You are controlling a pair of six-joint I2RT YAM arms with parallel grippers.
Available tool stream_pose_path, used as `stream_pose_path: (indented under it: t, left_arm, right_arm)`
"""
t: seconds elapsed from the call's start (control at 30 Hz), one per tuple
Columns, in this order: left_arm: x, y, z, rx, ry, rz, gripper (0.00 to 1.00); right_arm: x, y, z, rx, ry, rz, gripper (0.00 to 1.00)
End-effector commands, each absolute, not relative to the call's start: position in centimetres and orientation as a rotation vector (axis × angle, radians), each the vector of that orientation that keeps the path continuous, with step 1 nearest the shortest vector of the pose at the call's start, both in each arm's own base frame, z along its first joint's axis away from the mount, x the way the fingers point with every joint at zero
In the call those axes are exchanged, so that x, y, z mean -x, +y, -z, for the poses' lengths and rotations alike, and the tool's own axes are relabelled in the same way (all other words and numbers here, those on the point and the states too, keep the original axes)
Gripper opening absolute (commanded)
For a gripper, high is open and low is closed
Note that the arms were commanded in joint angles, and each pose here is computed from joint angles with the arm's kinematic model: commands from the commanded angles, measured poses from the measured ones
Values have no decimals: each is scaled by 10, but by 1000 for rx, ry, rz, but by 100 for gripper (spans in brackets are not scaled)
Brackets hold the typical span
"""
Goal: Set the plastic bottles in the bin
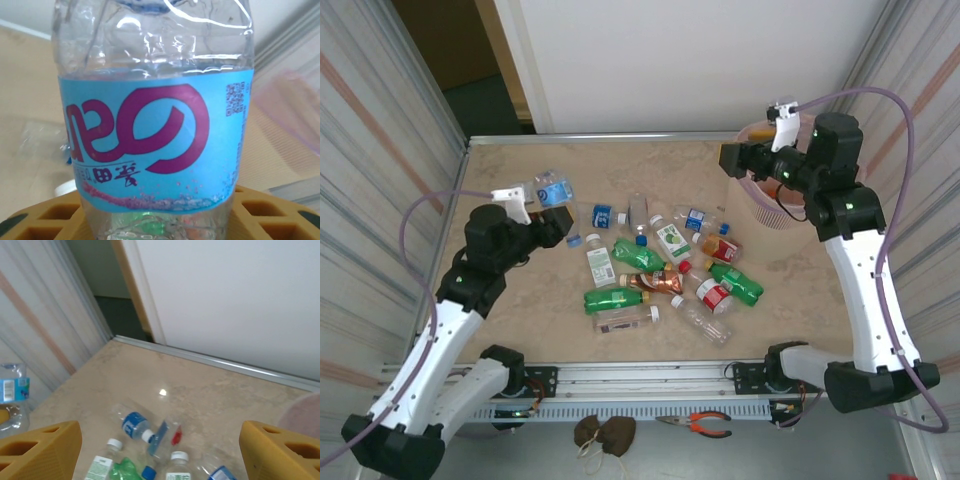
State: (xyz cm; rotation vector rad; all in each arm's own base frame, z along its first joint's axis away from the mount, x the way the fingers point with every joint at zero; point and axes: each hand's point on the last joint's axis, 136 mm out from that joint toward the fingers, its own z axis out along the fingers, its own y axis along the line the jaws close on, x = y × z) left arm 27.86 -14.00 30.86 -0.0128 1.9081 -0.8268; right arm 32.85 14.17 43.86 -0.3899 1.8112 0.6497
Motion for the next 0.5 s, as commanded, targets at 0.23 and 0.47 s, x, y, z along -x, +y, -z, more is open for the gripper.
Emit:
stream_pose_path:
  t: [0.23, 0.47]
  left_arm:
    - [-231, -174, -426, -377, 1454, 1033, 52]
    - [-211, -193, -465, -524, 1301, 1161, 52]
  right_arm:
    - [-292, 218, -449, 621, 1656, -983, 81]
    - [-248, 287, -455, 853, 1523, -1194, 82]
